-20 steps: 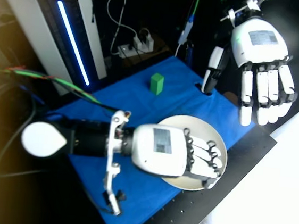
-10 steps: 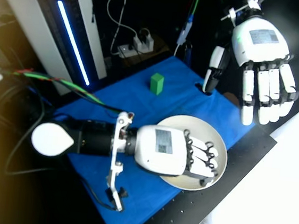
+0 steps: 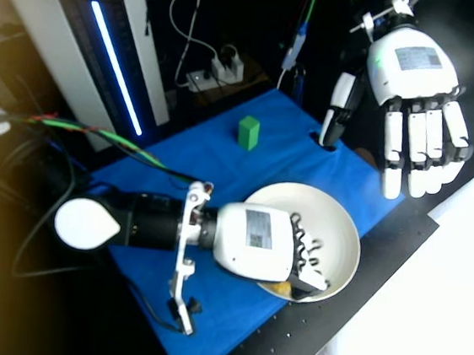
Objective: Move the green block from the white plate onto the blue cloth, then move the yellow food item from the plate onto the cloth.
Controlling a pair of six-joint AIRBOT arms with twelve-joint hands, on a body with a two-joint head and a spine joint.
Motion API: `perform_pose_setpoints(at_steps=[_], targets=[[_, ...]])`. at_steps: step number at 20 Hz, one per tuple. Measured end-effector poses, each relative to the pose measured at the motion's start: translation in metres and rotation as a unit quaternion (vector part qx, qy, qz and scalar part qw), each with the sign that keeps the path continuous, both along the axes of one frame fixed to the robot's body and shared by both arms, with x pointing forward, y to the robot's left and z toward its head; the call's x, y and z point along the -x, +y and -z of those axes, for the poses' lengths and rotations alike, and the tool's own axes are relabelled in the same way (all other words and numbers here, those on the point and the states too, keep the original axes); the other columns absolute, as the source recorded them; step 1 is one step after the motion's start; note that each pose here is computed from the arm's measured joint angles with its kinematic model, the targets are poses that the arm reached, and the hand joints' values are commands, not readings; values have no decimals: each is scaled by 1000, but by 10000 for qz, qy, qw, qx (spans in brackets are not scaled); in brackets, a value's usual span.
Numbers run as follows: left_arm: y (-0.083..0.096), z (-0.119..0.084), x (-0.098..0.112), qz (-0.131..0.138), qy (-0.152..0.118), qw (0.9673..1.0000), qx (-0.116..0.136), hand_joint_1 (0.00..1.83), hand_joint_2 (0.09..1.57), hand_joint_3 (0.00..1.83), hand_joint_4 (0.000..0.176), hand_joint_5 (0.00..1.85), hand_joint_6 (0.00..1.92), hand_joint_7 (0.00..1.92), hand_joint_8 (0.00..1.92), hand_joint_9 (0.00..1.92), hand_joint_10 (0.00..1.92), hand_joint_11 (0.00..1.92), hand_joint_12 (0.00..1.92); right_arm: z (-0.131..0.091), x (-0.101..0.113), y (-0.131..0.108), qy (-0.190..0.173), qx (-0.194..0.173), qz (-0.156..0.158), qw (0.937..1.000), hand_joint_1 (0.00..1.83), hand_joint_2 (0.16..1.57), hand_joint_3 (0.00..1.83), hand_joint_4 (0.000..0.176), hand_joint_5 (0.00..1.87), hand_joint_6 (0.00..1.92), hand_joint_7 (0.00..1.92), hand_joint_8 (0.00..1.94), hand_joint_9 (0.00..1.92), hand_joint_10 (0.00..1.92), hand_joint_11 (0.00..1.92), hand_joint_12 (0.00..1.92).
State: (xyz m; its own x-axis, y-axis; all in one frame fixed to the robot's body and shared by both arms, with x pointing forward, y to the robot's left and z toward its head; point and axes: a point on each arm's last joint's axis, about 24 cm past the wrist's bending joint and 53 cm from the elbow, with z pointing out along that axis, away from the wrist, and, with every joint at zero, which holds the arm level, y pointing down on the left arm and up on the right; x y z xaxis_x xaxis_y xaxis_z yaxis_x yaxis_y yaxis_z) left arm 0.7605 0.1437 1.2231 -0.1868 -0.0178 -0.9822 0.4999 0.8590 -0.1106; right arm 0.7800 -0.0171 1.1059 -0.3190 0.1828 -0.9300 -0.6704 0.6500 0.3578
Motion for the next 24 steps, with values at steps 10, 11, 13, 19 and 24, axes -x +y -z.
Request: perform_pose_setpoints(at_steps=[10, 11, 13, 19, 24], targets=[[1, 5, 1, 3, 47, 10000, -20, 747, 830, 0, 162, 157, 1, 290, 0, 328, 7, 0, 891, -13, 9, 2, -62, -212, -166, 9996, 1278, 1071, 0, 0, 1299, 133, 1029, 1135, 658, 1166, 225, 1848], [2, 7, 0, -13, 66, 10000, -18, 753, 816, 0, 148, 171, 3, 309, 4, 368, 13, 0, 947, -20, 15, 3, -103, -294, -277, 9991, 1263, 1089, 0, 0, 1216, 511, 909, 1151, 642, 1000, 259, 1773], [3, 10, 0, -41, 114, 9999, -14, 770, 805, 0, 146, 209, 10, 314, 3, 377, 10, 0, 920, -36, 26, 4, -206, -454, -460, 9977, 1252, 1096, 2, 0, 1154, 764, 889, 1053, 642, 623, 115, 1663], [7, 19, 0, -90, 226, 9997, -18, 828, 828, 5, 161, 164, 0, 300, 1, 339, 3, 0, 758, -73, 60, 5, -454, -873, -985, 9903, 1250, 1107, 0, 0, 1153, 765, 857, 1094, 764, 379, 138, 1523], [8, 23, 1, -112, 294, 9995, 18, 814, 824, 4, 176, 121, 0, 300, 1, 292, 2, 0, 628, -98, 91, -12, -608, -1026, -1300, 9843, 1242, 1094, 0, 0, 1152, 588, 948, 1150, 744, 1028, 522, 1557]])
